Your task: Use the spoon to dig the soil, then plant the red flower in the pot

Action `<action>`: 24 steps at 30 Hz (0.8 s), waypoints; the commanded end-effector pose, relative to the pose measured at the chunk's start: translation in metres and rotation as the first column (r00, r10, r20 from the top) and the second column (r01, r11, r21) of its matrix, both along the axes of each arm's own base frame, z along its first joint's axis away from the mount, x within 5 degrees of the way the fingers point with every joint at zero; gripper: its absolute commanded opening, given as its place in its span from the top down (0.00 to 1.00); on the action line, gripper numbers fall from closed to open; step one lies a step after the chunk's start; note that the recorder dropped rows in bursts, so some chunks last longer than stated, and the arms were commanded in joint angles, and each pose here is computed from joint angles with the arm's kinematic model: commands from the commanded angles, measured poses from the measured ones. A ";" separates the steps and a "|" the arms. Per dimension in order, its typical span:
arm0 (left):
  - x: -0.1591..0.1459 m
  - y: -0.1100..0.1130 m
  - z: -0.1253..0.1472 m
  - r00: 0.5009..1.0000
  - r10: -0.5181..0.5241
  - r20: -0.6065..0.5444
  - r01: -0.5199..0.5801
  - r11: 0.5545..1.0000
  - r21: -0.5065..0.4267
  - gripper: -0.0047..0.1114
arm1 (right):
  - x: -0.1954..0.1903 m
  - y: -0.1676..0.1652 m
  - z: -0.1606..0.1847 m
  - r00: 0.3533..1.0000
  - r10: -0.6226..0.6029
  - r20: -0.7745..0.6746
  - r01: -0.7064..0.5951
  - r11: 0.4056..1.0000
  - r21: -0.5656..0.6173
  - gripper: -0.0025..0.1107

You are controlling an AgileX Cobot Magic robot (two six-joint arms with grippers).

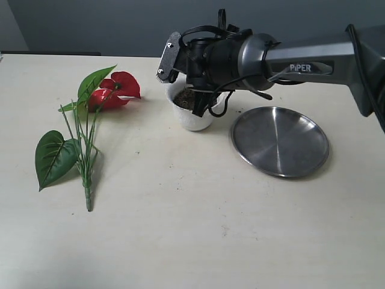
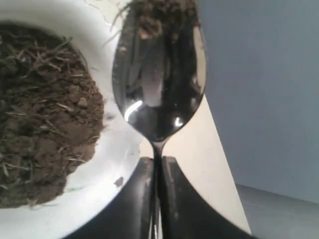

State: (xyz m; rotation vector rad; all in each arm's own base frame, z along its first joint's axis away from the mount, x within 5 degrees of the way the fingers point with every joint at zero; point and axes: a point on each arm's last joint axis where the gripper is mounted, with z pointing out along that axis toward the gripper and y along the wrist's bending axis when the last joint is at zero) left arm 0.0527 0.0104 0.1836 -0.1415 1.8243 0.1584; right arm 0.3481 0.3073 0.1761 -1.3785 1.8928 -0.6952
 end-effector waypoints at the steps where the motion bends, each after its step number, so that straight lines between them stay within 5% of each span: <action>1: 0.000 0.000 -0.001 1.000 -0.004 0.009 0.004 1.000 0.002 0.96 | -0.001 -0.001 0.004 1.000 -0.029 -0.009 0.030 0.998 0.055 0.98; 24: 0.000 0.000 -0.001 1.000 -0.004 0.009 0.004 1.000 0.002 0.96 | -0.004 0.012 0.006 0.998 0.059 -0.035 -0.051 0.982 0.182 0.98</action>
